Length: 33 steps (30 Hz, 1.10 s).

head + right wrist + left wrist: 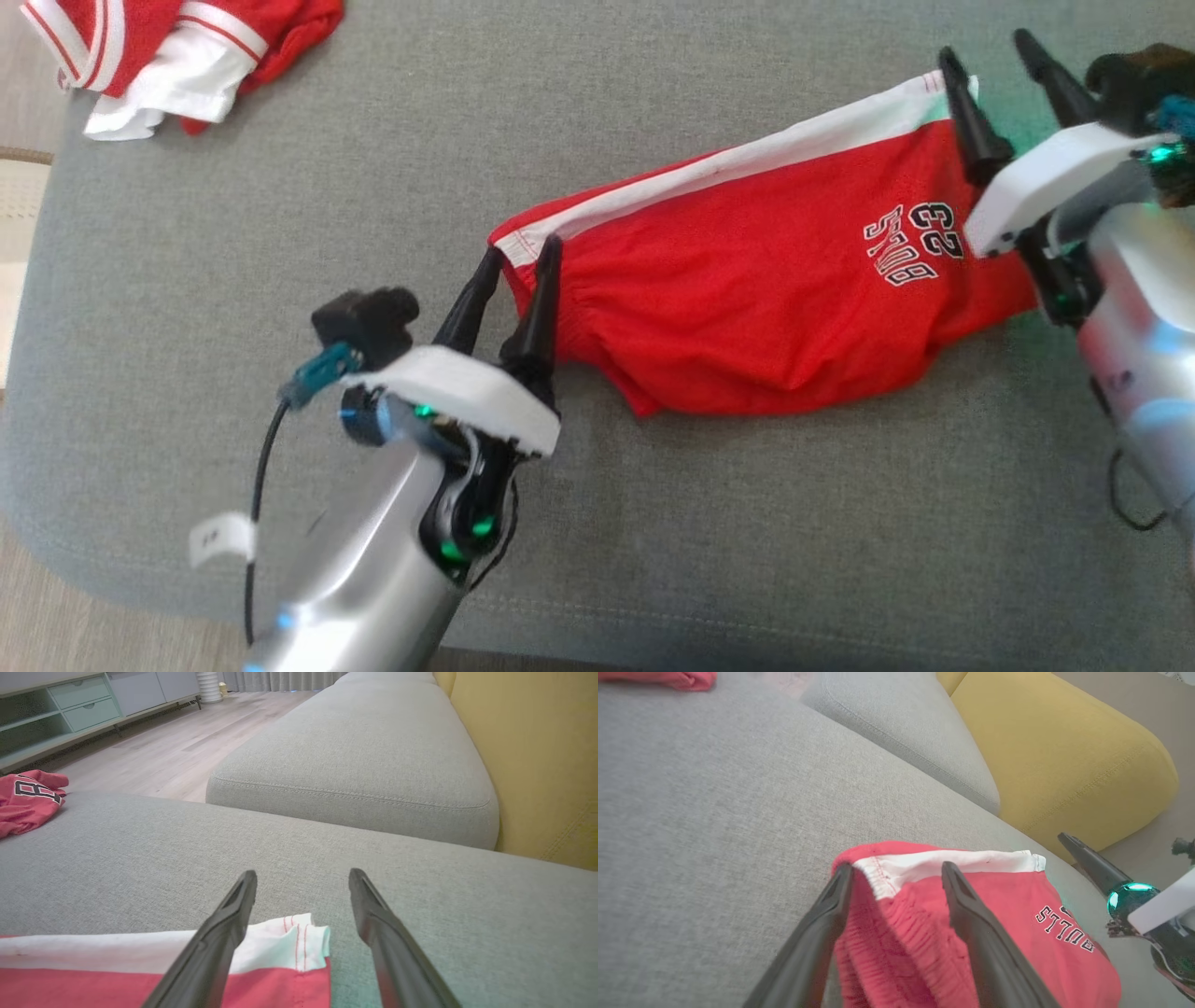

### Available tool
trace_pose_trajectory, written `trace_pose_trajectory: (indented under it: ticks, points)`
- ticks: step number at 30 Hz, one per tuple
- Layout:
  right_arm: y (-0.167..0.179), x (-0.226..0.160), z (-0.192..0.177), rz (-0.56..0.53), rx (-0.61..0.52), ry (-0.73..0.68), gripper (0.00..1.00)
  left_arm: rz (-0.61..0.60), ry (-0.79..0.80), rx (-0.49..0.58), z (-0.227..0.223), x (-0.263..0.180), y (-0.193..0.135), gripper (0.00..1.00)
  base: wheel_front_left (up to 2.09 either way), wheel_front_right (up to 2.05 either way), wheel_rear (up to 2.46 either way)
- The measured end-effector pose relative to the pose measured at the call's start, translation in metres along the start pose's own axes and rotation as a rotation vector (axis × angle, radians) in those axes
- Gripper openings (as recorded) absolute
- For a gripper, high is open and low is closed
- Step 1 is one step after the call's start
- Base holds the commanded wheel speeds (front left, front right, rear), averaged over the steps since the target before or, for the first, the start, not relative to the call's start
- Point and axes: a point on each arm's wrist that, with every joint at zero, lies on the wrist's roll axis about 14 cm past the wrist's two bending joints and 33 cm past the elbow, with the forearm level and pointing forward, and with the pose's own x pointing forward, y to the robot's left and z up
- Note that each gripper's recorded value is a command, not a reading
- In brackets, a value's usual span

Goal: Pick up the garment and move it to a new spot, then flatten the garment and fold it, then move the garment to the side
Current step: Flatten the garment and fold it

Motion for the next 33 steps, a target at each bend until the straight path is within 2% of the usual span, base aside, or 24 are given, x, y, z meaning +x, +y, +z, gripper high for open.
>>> trace_pose_trajectory:
  ticks: [7, 15, 22, 31, 32, 33]
  points:
    - [-0.021, -0.013, 0.008, -0.029, -0.054, 0.006, 1.00, 0.010, -0.119, 0.113, 0.032, -0.029, 0.007, 1.00, 0.00, 0.00, 0.00]
    - [-0.026, -0.025, -0.009, -0.020, -0.042, 0.174, 1.00, 0.073, -0.274, 0.165, 0.075, -0.054, 0.020, 1.00, 0.00, 0.00, 0.00]
    - [-0.014, -0.041, -0.061, 0.033, 0.015, 0.422, 1.00, 0.124, -0.294, 0.185, 0.078, -0.061, 0.035, 1.00, 0.00, 0.00, 0.00]
    - [-0.010, -0.045, -0.071, 0.061, 0.049, 0.514, 1.00, 0.138, -0.297, 0.188, 0.077, -0.064, 0.041, 1.00, 0.00, 0.00, 0.00]
    - [-0.008, -0.046, -0.072, 0.067, 0.051, 0.523, 0.88, 0.139, -0.299, 0.184, 0.077, -0.064, 0.041, 1.00, 0.00, 0.00, 0.00]
    - [-0.007, -0.047, -0.073, 0.073, 0.050, 0.534, 0.66, 0.138, -0.299, 0.181, 0.077, -0.064, 0.041, 1.00, 0.00, 0.00, 0.00]
